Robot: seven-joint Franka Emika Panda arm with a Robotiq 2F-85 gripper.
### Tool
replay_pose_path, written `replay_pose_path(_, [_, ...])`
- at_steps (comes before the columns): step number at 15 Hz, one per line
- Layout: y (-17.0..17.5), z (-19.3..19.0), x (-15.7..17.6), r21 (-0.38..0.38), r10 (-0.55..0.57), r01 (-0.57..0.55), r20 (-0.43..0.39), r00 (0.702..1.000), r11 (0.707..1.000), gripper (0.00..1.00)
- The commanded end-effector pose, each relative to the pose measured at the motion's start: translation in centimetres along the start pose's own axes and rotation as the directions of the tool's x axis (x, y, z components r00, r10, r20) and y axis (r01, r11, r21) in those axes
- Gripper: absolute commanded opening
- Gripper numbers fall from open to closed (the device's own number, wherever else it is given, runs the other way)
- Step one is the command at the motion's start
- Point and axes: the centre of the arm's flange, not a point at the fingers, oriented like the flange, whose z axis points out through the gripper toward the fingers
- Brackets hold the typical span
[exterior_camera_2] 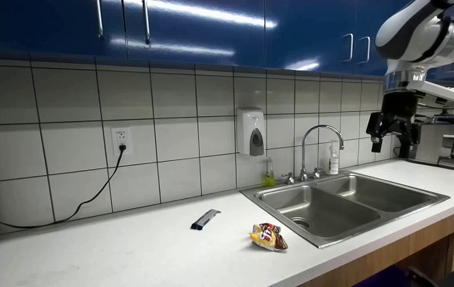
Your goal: Put the snack packet in the left sink
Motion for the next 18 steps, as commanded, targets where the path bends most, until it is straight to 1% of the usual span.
replay_pose_path(1, [0.0, 0.0, 0.0, 0.000, 0.000, 0.000, 0.000, 1.000, 1.000, 1.00])
replay_pose_path(5, [-2.4, 2.1, 1.5, 0.016, -0.033, 0.032, 0.005, 0.999, 0.999, 1.00])
replay_pose_path(7, [-4.3, 3.7, 2.4, 0.034, -0.056, 0.055, 0.009, 0.998, 0.998, 1.00])
replay_pose_path(11, [-9.2, 7.6, 3.9, 0.063, -0.117, 0.115, 0.022, 0.993, 0.991, 1.00])
replay_pose_path(13, [-11.3, 9.1, 5.0, 0.055, -0.141, 0.141, 0.005, 0.990, 0.989, 1.00])
replay_pose_path(18, [-15.3, 12.2, 8.3, 0.025, -0.176, 0.179, -0.085, 0.981, 0.984, 1.00])
